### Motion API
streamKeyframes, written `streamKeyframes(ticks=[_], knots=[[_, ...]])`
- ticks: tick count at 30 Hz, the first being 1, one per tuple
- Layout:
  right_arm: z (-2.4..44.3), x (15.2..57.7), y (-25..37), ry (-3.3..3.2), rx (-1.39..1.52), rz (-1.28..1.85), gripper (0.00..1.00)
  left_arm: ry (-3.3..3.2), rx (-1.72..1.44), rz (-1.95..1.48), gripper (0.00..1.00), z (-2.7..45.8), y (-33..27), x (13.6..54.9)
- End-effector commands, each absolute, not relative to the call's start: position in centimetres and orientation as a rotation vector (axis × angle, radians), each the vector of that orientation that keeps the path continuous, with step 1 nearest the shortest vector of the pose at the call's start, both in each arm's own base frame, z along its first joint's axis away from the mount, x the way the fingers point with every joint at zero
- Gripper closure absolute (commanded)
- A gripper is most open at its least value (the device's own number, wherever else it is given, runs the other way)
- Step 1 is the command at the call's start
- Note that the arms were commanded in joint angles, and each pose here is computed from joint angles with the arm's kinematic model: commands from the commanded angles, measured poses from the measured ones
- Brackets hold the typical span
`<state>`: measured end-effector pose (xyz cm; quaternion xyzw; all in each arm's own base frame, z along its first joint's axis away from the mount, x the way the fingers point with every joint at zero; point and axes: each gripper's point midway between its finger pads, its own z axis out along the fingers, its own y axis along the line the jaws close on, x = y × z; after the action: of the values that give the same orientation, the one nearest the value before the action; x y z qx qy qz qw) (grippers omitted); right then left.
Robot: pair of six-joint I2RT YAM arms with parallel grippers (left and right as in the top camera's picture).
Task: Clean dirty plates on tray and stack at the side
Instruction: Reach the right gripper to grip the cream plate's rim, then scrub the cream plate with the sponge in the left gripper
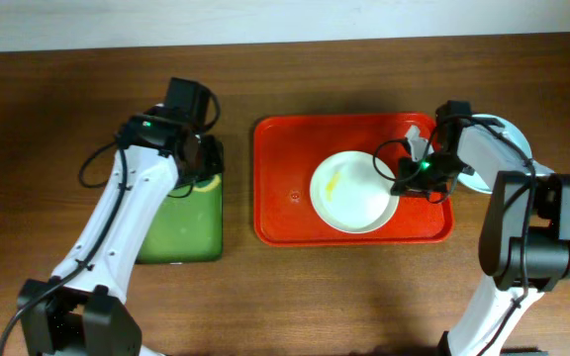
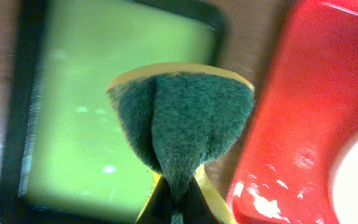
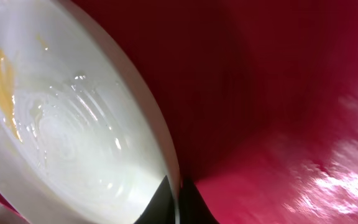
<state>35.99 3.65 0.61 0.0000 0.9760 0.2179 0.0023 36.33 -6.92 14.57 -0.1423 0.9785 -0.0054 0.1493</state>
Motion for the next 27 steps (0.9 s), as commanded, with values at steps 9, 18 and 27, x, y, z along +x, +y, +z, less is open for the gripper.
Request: streamKeyframes(ticks=[9,18,27], knots=[[0.6,37.5,17.0,2.936,-0.299,0.761,0.96,2.937,0.072,-0.297,1.00,5.2,-22.9,36.3],[-0.9,36.9,13.4,3.068,-0.064,0.449,0.96,2.956,0.037,0.268,1.00,-0.7,-16.8,37.2],[-0.9,37.4,13.5,3.052,-0.040,0.454,0.96,3.051,0.092,-0.386,1.00,2.2,-25.6,36.9]])
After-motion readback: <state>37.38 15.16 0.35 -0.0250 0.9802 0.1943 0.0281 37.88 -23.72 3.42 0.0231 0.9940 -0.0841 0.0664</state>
